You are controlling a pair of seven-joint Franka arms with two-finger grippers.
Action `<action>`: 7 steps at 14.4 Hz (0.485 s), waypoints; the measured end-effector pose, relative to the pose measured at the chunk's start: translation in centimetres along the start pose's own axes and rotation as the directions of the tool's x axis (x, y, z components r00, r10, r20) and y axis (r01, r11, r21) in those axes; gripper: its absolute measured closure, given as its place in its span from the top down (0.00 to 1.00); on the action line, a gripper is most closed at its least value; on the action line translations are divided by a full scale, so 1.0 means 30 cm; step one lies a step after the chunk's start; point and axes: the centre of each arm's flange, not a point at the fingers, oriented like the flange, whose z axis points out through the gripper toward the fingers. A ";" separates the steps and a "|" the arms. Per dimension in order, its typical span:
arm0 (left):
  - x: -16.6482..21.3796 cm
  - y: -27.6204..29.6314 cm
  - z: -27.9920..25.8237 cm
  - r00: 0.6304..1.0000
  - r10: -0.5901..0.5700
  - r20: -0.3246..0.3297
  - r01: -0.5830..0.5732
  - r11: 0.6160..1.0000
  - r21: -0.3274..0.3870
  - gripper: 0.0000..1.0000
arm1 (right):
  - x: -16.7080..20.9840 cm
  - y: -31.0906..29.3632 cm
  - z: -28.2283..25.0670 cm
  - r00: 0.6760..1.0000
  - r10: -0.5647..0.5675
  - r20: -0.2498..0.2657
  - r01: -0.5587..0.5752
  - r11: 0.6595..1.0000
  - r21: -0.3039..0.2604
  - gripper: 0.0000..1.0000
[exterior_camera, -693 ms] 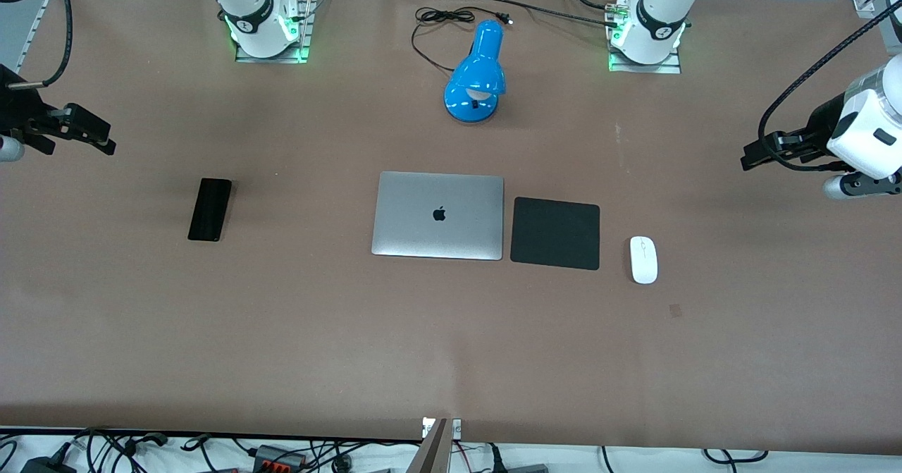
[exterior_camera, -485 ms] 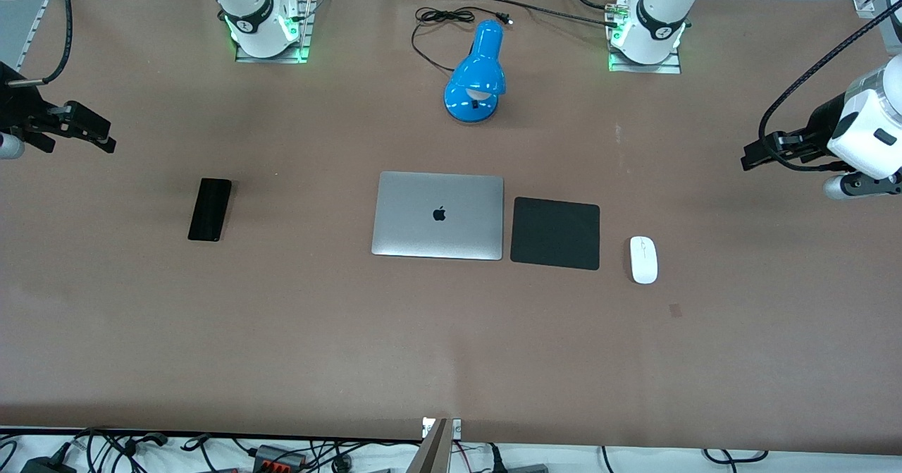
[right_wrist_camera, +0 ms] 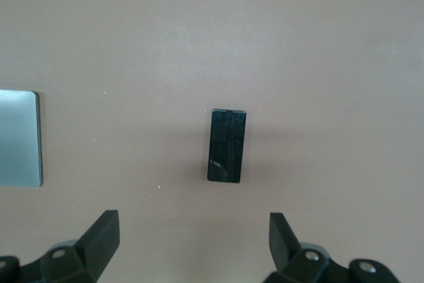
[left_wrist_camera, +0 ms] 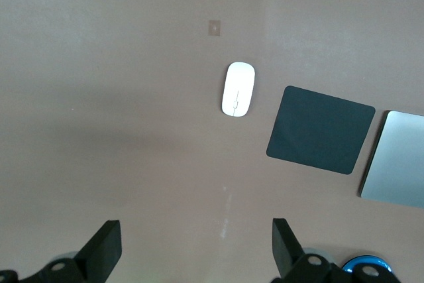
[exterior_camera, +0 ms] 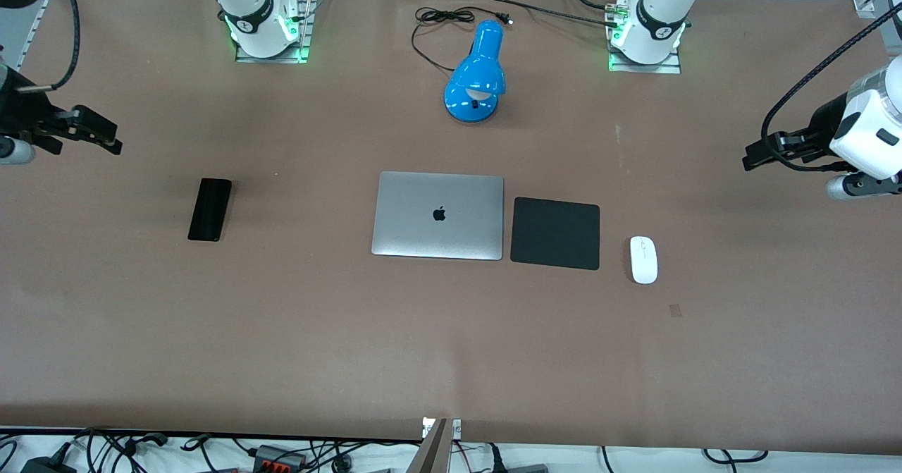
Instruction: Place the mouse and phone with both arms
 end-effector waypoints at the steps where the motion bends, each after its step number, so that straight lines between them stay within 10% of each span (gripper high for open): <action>1: 0.000 0.000 0.000 1.000 0.000 0.000 0.000 1.000 0.000 1.00 | 0.013 0.000 0.033 1.000 0.000 0.018 0.000 1.000 0.001 1.00; 7: 0.000 0.000 0.000 1.000 0.000 0.000 0.000 1.000 0.000 1.00 | 0.095 0.002 0.262 0.997 -0.002 0.080 0.002 1.000 0.004 1.00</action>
